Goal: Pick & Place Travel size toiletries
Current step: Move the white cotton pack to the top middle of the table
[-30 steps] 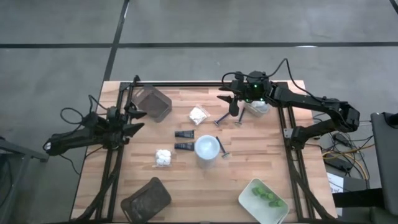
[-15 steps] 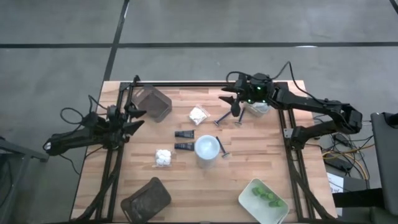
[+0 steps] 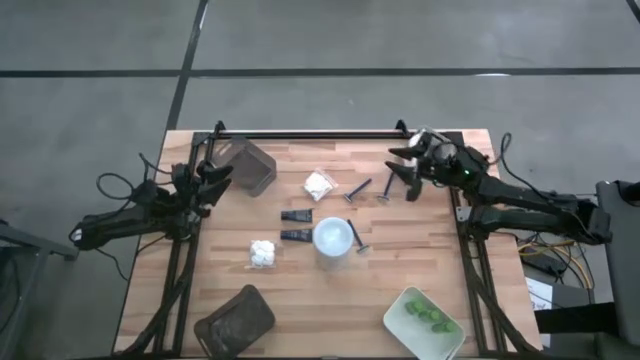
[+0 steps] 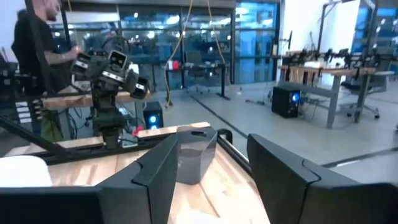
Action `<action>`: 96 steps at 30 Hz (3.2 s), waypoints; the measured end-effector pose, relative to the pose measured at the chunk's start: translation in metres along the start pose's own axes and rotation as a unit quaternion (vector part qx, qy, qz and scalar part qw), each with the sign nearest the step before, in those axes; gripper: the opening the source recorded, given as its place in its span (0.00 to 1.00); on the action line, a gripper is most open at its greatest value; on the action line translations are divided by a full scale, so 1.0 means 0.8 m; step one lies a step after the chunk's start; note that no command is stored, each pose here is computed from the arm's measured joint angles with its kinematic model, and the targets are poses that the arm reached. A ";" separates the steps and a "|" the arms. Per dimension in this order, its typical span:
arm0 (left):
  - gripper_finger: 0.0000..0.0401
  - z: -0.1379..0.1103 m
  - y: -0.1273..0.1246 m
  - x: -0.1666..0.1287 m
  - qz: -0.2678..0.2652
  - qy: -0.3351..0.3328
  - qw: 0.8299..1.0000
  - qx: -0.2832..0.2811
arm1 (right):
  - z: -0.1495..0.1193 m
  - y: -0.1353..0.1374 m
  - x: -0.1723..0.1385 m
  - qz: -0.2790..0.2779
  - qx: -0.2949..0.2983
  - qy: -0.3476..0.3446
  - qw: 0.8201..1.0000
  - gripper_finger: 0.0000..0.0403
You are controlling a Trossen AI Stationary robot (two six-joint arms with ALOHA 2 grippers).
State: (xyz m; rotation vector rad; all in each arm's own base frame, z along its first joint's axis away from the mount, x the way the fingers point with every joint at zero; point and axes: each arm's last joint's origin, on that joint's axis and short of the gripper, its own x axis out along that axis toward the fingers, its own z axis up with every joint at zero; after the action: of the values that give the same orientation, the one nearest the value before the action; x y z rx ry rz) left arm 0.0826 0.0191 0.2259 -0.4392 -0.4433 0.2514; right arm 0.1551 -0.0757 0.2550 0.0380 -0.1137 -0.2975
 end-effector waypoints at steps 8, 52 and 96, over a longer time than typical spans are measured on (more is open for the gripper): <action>0.62 0.000 0.001 0.000 0.012 -0.003 0.999 -0.030 | -0.026 0.007 -0.049 0.002 0.023 -0.040 0.999 0.40; 0.62 0.037 -0.037 0.082 0.110 0.358 0.921 0.109 | -0.091 0.046 -0.077 0.128 0.025 0.012 0.991 0.14; 0.62 -0.141 0.000 0.125 -0.068 0.716 0.684 0.119 | -0.091 0.046 -0.077 0.128 0.025 0.014 0.991 0.35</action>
State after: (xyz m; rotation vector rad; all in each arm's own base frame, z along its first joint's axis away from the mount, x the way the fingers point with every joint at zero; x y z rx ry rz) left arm 0.2222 0.0120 0.1699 -0.2297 1.1169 -0.2291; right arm 0.1156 -0.0211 0.1780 0.0769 -0.0974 -0.0380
